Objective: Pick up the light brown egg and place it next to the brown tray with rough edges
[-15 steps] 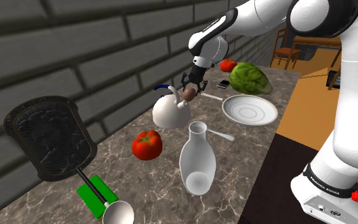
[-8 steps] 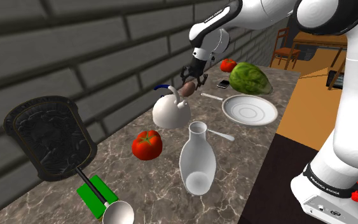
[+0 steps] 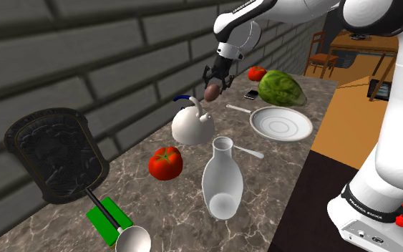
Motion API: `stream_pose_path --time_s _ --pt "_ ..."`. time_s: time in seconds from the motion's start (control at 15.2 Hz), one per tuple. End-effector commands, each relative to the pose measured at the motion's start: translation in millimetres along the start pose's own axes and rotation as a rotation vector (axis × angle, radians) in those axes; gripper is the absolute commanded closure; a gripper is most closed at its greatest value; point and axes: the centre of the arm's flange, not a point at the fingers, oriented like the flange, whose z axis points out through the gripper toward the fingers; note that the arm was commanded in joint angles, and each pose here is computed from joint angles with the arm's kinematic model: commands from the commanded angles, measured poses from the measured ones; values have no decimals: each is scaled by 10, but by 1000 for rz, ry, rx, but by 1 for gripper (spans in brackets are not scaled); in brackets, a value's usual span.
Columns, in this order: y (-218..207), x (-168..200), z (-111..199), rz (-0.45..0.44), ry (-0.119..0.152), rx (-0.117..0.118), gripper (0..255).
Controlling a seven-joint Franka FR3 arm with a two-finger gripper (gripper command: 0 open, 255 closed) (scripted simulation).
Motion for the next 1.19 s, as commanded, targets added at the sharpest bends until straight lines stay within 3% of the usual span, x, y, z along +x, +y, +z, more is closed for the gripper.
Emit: stream_pose_path --time_s 0.0,0.4,1.12 --pt "-39 -13 -109 0 0 0 255" --pt "-129 -63 -357 0 0 0 255" --pt "156 -1476 -183 0 0 0 255"
